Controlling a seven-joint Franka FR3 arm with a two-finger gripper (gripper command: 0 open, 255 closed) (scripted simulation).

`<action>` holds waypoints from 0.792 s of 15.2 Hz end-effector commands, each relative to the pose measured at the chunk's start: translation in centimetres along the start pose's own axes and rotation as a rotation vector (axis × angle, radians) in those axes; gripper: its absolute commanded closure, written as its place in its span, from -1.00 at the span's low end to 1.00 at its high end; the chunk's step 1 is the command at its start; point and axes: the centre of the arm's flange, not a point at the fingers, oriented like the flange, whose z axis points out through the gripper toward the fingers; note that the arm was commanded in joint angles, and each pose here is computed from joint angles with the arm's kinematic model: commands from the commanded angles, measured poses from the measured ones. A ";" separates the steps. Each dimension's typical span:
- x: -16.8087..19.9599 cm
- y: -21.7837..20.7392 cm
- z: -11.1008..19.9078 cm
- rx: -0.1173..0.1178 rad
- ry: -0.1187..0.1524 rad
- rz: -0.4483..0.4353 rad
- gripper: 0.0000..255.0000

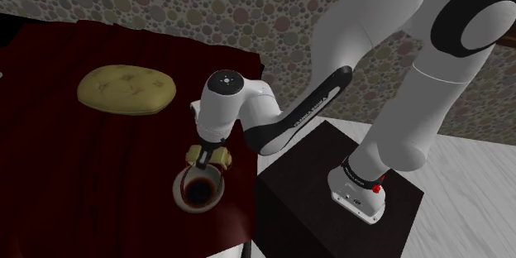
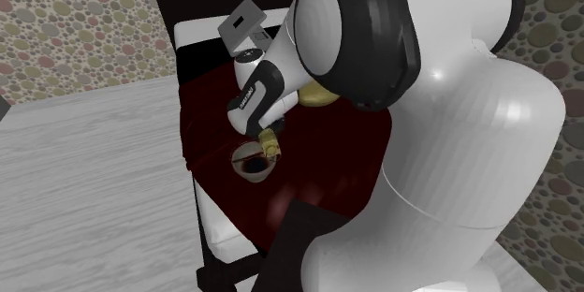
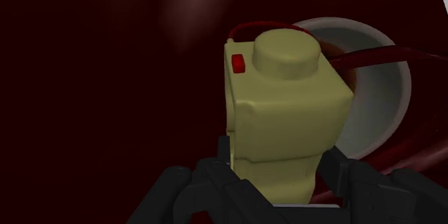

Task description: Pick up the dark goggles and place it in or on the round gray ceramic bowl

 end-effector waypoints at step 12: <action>-0.5 -0.3 3.4 0.000 0.001 -0.001 1.00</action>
